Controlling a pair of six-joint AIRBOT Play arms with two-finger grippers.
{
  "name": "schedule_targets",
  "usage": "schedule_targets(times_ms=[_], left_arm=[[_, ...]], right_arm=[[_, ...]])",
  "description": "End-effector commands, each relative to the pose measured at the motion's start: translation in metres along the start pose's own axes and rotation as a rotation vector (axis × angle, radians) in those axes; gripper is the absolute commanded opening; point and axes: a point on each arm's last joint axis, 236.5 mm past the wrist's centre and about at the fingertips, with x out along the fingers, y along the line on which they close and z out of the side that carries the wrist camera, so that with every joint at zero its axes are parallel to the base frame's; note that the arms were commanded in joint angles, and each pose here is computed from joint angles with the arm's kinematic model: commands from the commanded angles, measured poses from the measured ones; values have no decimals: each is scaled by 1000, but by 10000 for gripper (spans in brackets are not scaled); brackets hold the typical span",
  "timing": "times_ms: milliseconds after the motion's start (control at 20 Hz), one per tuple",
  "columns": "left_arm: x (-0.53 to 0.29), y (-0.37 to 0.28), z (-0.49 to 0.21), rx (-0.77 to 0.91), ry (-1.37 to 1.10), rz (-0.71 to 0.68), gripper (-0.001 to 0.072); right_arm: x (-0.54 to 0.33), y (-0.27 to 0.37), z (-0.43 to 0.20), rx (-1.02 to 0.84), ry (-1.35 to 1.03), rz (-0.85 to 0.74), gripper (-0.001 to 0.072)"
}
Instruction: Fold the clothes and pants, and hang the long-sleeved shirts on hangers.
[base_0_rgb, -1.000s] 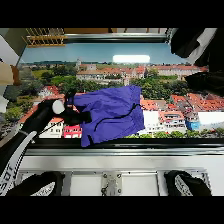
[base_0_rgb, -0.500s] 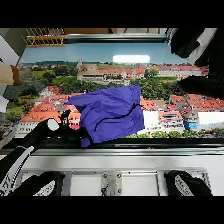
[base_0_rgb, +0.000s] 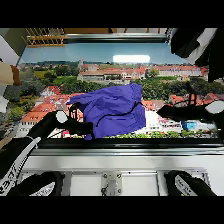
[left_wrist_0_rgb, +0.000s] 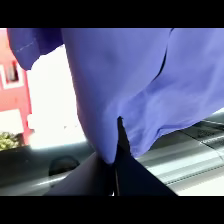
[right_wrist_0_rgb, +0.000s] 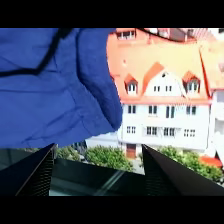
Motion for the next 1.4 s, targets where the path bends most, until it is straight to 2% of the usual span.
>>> schedule_targets(times_ms=[0, 200, 450, 500, 550, 650, 850, 1050, 1200, 1350], left_arm=[[-4, -2, 5, 27, -6, 9, 5], [-4, -3, 5, 26, -6, 9, 5], [-5, -3, 5, 26, -6, 9, 5], [-5, -3, 5, 26, -6, 9, 5], [-5, -3, 5, 26, -6, 9, 5], [-5, -3, 6, 27, -9, 8, 5], [-66, -17, 40, 34, -190, -48, 4], [-261, -76, 78, 152, -639, -169, 4], [-400, -132, 42, 310, -976, -258, 4], [-478, -171, -19, 398, -1157, -387, 4]], right_arm=[[57, -25, -47, 81, 154, -29, 566], [108, -4, -57, 91, 194, 1, 566], [129, 17, -33, 71, 74, 9, 563], [129, 18, -27, 68, 54, 9, 488], [128, 19, -20, 63, 34, 7, 310], [125, 23, -7, 44, -1, 11, 14], [70, 69, 60, -212, -176, 37, 18], [-93, 182, 130, -501, -516, 115, 17], [-227, 254, 119, -629, -756, 204, 17], [-317, 286, 81, -683, -938, 267, 17]])
